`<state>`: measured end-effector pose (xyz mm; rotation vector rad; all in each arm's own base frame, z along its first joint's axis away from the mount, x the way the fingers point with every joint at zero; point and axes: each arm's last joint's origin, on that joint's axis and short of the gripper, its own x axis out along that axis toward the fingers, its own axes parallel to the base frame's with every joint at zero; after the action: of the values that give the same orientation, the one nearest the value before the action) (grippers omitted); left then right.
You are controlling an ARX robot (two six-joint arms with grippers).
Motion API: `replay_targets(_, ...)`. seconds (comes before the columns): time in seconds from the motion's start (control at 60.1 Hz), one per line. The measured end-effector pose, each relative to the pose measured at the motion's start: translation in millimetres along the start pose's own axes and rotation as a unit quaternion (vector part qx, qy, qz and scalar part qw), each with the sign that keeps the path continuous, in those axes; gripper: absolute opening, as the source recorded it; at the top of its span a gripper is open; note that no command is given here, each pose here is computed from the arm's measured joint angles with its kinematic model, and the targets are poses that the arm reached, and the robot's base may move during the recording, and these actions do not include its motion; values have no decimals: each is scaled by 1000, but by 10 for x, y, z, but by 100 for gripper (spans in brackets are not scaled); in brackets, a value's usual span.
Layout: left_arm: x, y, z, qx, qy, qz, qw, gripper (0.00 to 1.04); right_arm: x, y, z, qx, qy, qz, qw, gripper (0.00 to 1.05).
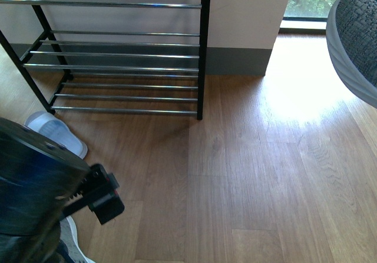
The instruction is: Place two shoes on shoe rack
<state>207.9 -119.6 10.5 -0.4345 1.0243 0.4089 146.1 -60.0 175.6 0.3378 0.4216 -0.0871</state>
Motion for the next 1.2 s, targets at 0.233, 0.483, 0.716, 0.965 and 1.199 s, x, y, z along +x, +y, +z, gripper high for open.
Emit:
replay_targets(0.233, 342, -7, -47, -11, 38, 55, 998, 95, 0, 0, 0, 0, 0, 0, 1000, 1)
replay_targets(0.483, 654, 149, -66, -43, 74, 115, 990, 95, 0, 0, 0, 0, 0, 0, 1000, 1)
replay_targets(0.716, 822, 272, -67, -31, 83, 150, 985, 95, 0, 0, 0, 0, 0, 0, 1000, 1)
replay_targets(0.965, 1016, 322, -111, 16, 96, 157, 983, 95, 0, 0, 0, 0, 0, 0, 1000, 1)
replay_targets(1.199, 1139, 231, -106, 27, 106, 142, 984, 95, 0, 0, 0, 0, 0, 0, 1000, 1)
